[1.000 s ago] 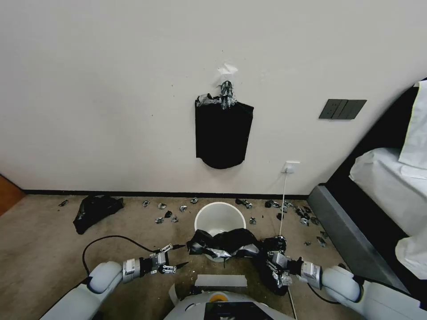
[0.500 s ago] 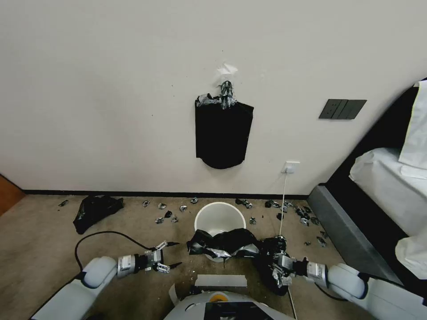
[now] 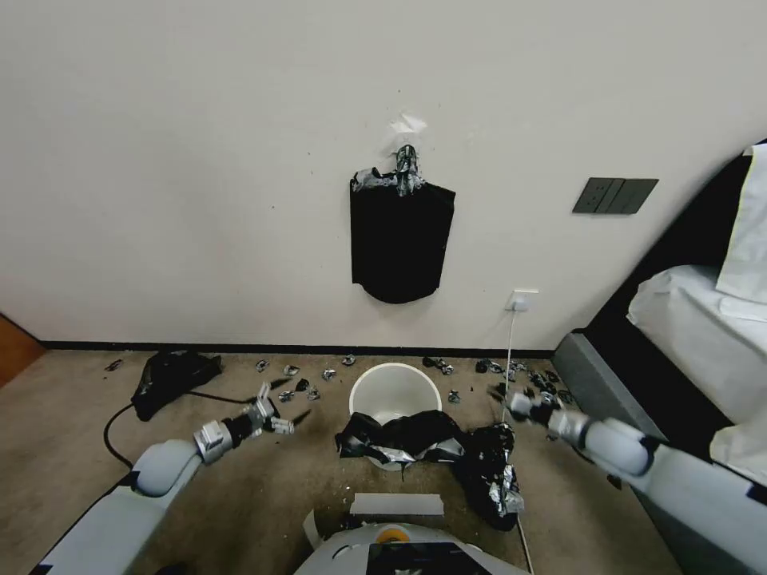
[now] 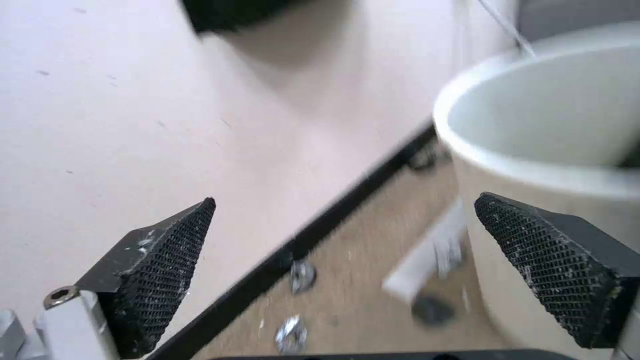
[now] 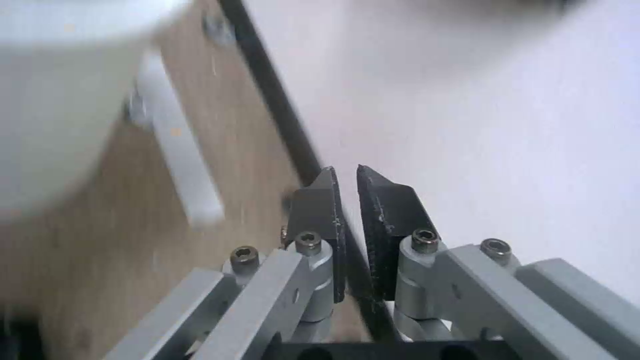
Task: Place a trash bag onto the trash bin.
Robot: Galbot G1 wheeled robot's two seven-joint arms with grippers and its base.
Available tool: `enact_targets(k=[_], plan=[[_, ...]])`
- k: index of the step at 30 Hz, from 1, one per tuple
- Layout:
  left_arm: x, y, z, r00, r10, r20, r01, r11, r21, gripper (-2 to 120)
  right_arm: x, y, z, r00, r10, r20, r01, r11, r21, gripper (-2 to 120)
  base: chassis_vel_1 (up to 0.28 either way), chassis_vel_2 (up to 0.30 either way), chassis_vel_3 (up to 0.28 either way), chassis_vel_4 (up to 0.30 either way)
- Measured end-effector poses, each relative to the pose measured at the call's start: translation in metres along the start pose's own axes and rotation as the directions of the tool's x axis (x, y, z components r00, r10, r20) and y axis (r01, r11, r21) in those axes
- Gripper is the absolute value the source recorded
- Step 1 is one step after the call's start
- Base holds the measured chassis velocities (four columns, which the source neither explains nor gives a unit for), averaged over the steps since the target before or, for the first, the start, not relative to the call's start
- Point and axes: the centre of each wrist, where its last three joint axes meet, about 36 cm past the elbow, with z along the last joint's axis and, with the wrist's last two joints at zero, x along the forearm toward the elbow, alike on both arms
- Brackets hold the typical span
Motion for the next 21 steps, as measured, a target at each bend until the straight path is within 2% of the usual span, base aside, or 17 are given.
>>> enact_targets(k=[2, 7, 13, 21], plan=[[-0.003, -0.005, -0.006, 1.000, -0.012, 0.023, 0.011, 1.000, 0.021, 100, -0.024, -0.014, -0.017, 0.995, -0.079, 0.066, 0.079, 0.997, -0.003, 10, 0.000, 0.000, 0.000, 0.000], [-0.003, -0.011, -0.011, 0.999, -0.019, 0.042, 0.018, 0.999, 0.029, 100, -0.059, -0.027, -0.039, 0.980, -0.156, 0.127, 0.152, 0.988, 0.039, 11, 0.000, 0.000, 0.000, 0.000], [-0.003, -0.014, -0.014, 0.999, -0.020, 0.050, 0.018, 0.999, 0.032, 100, -0.072, -0.029, -0.048, 0.975, -0.150, 0.161, 0.145, 0.989, 0.043, 11, 0.000, 0.000, 0.000, 0.000], [-0.003, -0.015, -0.013, 0.998, -0.019, 0.052, 0.018, 0.999, 0.030, 100, -0.070, -0.016, -0.048, 0.976, -0.088, 0.198, 0.088, 0.996, 0.008, 9, 0.000, 0.000, 0.000, 0.000]])
